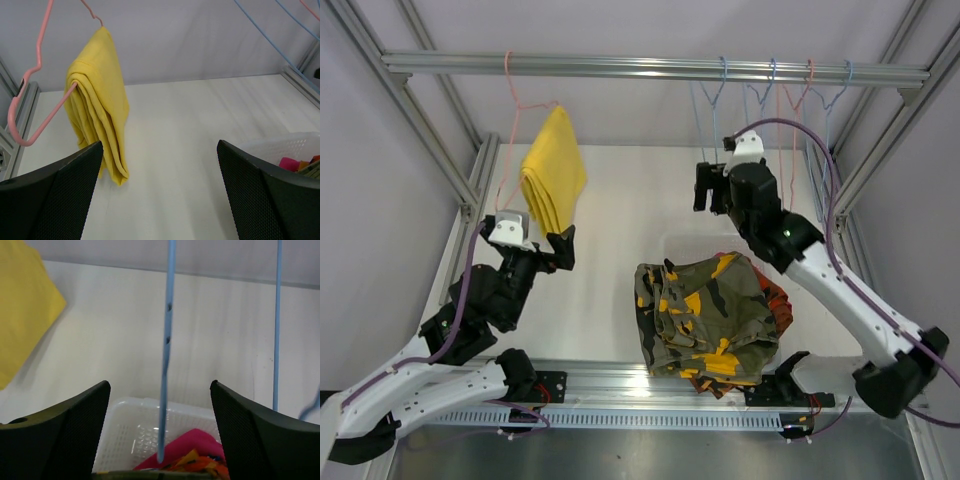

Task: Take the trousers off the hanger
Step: Place the hanger at the clothesline.

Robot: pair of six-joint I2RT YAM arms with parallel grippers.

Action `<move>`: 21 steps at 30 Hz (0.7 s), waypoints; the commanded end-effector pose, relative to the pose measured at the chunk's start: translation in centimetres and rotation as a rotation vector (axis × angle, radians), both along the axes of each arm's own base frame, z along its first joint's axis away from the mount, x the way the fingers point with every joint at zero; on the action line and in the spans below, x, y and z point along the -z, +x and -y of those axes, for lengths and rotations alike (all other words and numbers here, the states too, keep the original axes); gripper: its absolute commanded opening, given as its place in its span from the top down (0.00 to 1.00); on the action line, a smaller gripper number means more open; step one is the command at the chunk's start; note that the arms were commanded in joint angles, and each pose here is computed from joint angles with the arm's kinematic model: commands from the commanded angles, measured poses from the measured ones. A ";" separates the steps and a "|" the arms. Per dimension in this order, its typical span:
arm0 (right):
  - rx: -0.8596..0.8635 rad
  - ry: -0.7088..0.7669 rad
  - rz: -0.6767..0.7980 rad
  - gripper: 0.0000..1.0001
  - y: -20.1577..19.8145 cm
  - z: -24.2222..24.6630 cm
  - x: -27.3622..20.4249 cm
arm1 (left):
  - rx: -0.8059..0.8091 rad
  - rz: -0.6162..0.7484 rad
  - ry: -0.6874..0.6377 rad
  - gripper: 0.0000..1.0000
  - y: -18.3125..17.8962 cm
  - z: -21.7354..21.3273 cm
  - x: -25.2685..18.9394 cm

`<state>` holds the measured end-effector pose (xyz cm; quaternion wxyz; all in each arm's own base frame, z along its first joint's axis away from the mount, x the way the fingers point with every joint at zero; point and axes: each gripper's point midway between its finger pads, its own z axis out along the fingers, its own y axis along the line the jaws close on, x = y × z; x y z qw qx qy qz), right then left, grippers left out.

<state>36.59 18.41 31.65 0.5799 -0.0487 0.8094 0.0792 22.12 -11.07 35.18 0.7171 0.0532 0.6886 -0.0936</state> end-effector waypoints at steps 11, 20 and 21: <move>-0.010 0.058 0.235 0.17 -16.2 -1.2 -6.0 | -0.121 0.098 -0.057 0.00 -0.7 -4.3 -2.4; -0.258 0.205 0.269 0.14 -12.8 -10.0 -11.2 | -0.278 0.218 -0.203 0.01 -2.9 -10.5 -4.5; -0.240 0.234 0.278 0.16 -11.0 -9.8 -12.0 | -0.294 0.227 -0.200 0.01 -2.9 -10.8 -4.0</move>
